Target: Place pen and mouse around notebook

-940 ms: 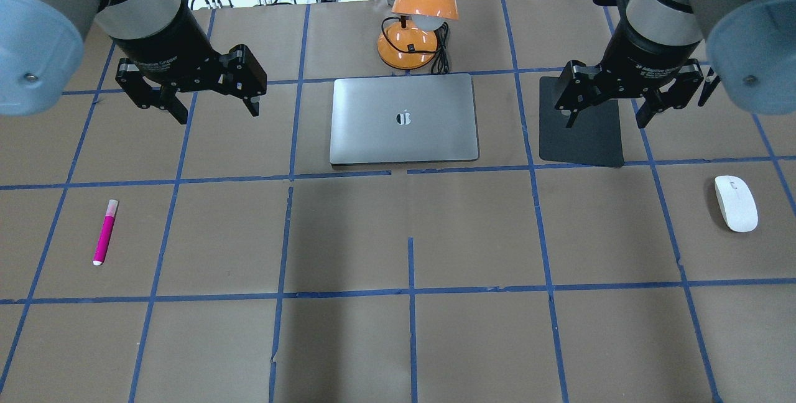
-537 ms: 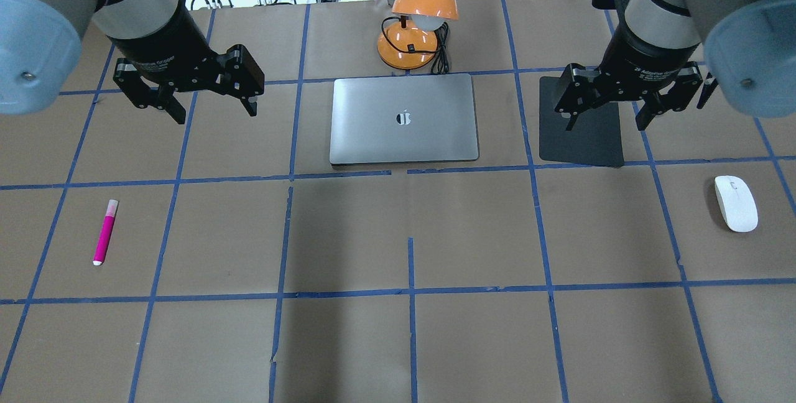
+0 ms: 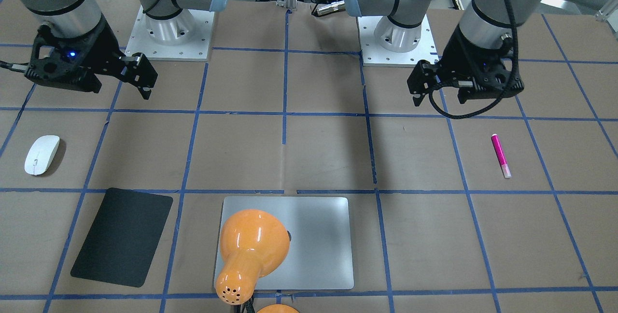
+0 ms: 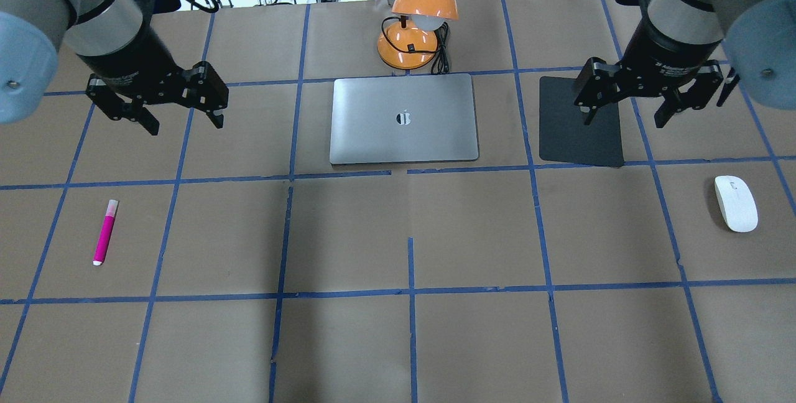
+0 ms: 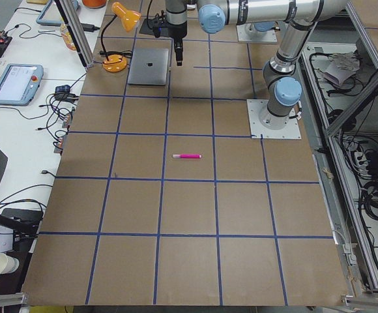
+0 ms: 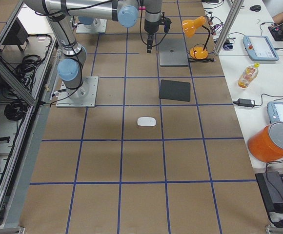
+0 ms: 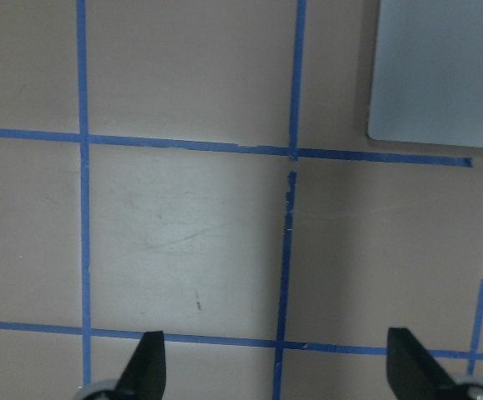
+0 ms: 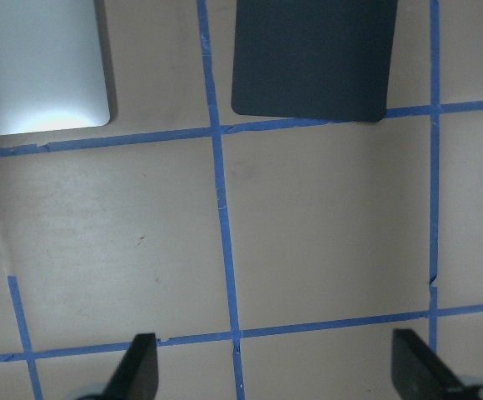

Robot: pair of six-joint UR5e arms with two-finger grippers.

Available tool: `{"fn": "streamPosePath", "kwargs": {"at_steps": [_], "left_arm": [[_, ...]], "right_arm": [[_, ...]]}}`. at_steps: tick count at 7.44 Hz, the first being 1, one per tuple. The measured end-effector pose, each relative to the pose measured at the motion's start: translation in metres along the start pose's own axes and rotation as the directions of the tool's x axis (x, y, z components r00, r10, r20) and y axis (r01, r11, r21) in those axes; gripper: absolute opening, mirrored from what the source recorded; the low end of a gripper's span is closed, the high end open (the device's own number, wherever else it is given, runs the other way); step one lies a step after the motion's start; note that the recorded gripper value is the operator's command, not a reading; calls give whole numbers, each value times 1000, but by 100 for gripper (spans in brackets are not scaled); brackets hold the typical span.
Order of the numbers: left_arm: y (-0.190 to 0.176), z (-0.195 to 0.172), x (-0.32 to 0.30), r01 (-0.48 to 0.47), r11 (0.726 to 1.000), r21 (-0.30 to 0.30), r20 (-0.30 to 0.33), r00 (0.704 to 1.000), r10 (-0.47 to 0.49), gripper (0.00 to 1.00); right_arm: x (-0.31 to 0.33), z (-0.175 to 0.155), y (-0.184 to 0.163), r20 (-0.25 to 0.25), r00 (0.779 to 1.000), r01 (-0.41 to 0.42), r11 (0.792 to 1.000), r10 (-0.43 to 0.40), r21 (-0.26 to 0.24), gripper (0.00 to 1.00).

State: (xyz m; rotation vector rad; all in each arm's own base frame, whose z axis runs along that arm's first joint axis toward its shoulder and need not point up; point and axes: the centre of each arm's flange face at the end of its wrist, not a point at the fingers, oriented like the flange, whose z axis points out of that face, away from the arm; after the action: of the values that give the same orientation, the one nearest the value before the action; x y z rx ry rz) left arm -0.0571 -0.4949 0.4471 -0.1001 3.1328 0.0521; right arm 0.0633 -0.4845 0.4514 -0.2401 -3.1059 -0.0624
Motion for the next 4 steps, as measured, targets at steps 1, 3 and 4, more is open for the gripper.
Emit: {"fn": "streamPosePath", "kwargs": {"at_steps": [1,3,4], "left_arm": [[1,22,-37,-17,1000,-9,-5,1000,17,95],[7,68,-106,-75,997,7,-6,997,75,100],[12,94,-150,-101,995,24,-2,995,101,100]], "right_arm": [[36,8,-8,5,1000,-30,999,31,-15,100],[110,32,-16,19,1000,-24,999,25,-41,100],[142,51,-17,24,1000,-1,999,2,-37,100]]}}
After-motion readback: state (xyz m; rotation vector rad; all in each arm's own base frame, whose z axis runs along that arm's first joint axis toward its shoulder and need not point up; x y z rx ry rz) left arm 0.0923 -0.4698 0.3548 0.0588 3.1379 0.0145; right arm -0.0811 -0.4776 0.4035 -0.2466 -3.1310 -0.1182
